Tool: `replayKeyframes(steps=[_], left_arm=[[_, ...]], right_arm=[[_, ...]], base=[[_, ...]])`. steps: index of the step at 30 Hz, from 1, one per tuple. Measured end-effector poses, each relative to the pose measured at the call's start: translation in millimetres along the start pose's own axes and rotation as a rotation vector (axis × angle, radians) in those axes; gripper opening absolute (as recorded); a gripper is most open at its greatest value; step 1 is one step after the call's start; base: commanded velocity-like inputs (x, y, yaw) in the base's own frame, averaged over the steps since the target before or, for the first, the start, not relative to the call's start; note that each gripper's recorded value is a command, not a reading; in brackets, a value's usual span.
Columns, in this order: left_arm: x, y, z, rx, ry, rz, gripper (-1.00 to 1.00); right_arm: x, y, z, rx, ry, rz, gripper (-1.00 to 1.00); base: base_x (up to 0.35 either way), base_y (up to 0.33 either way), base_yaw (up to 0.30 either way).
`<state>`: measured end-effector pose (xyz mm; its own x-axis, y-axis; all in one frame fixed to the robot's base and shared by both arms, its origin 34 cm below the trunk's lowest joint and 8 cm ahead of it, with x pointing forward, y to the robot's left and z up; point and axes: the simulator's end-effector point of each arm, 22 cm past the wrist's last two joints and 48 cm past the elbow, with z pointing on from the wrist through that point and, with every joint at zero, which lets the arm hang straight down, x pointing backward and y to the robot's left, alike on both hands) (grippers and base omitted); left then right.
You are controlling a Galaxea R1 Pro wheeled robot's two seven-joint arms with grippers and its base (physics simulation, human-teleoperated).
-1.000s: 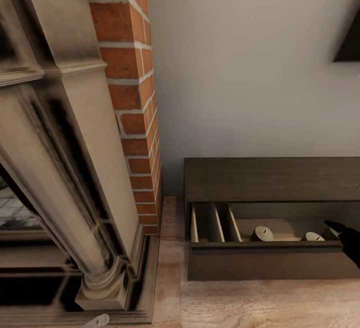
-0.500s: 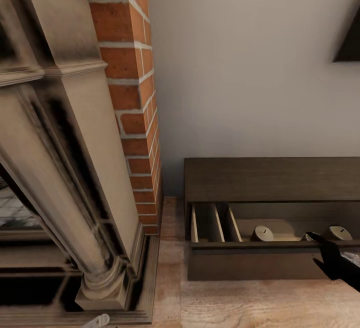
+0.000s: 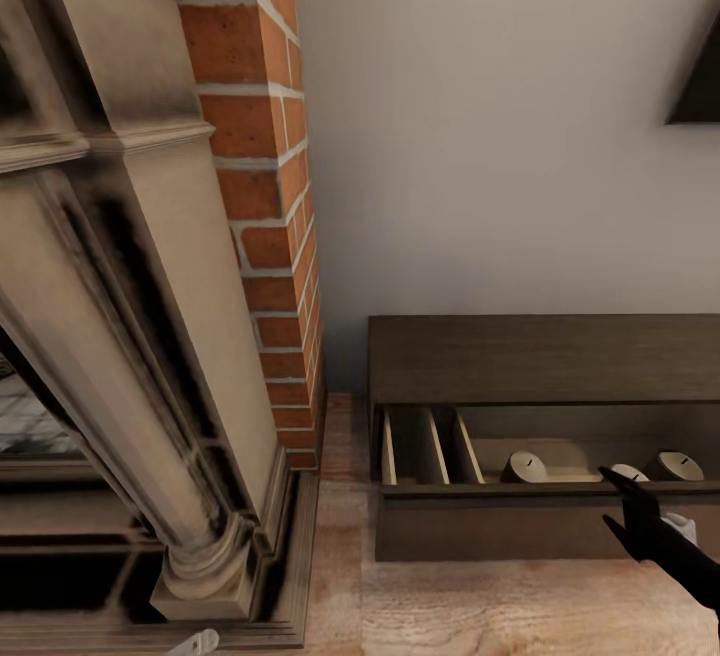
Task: Place each of the two pumpkins and all three candles from the living room inside a cabinet in the living room (use any cabinet), then make sure every cabinet is closed, and position the cauldron so it is next to a table in the living room.
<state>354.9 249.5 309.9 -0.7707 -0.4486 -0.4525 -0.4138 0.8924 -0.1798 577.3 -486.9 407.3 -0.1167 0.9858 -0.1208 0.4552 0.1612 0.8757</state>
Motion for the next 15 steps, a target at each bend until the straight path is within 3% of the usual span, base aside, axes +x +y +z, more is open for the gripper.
replayKeyframes(steps=[7, 15], left_arm=[[0.4, -0.4, -0.1, 0.001, 0.001, 0.001, 1.0], [1.5, -1.8, -0.2, 0.003, 0.002, 0.003, 1.0]], right_arm=[[-7.1, 2.9, 2.3, -0.014, -0.048, -0.02, 1.0], [-7.5, -2.3, 2.3, 0.005, -0.05, -0.049, 1.0]], base=[[0.015, 0.0, 0.0], [0.153, 0.0, 0.0]])
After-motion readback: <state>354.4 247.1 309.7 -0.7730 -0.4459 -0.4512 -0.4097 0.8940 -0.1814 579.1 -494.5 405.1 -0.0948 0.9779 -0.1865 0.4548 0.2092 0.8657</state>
